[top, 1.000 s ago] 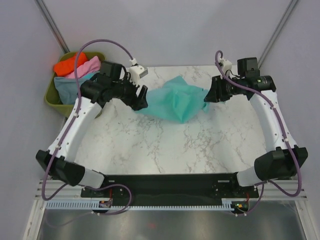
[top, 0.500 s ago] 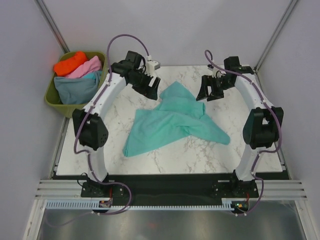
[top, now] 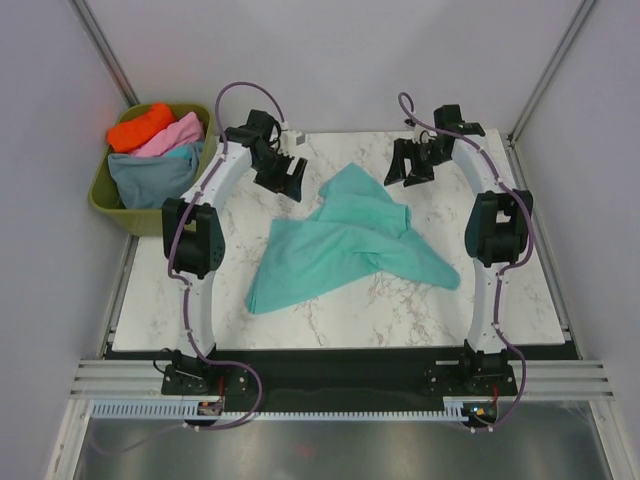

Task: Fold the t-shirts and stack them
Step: Flatten the tshirt out

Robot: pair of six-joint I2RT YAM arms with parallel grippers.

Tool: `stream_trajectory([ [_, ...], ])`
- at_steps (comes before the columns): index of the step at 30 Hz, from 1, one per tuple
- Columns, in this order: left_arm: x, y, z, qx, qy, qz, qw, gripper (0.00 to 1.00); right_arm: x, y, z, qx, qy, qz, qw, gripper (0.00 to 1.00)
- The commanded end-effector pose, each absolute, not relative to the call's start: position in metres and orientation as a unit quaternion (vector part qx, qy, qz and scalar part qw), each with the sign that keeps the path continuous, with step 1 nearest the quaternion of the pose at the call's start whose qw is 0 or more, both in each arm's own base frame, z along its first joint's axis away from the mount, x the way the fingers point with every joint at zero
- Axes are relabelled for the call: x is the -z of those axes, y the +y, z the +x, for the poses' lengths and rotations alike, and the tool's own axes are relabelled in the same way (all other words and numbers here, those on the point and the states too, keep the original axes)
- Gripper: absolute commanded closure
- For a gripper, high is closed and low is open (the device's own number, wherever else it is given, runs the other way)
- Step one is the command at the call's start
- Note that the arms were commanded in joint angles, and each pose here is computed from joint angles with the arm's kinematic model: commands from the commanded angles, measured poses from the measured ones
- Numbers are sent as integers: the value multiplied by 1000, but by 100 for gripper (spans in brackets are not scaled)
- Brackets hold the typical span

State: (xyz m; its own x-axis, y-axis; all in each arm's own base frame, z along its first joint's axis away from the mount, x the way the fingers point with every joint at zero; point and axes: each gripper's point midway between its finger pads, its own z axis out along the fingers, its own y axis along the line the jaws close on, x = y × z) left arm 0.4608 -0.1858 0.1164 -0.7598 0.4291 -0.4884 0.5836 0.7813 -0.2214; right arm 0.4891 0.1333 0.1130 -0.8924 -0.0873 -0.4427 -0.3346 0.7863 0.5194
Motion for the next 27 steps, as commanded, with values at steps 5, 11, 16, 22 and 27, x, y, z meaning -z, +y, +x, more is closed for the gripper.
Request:
stream_trajectory([
  [5, -123, -148, 429, 178, 933, 248, 188, 14, -76, 150, 547, -304, 911, -144, 237, 17],
  [11, -118, -138, 410, 173, 940, 241, 171, 14, -42, 181, 560, -326, 904, -150, 232, 19],
  [16, -124, -133, 391, 169, 941, 241, 164, 14, -28, 201, 573, -348, 896, -137, 241, 19],
  [22, -130, -129, 377, 164, 943, 241, 163, 14, -7, 214, 584, -367, 891, -114, 242, 22],
  [27, -133, -126, 362, 160, 945, 240, 157, 14, 4, 224, 593, -376, 886, -104, 252, 38],
])
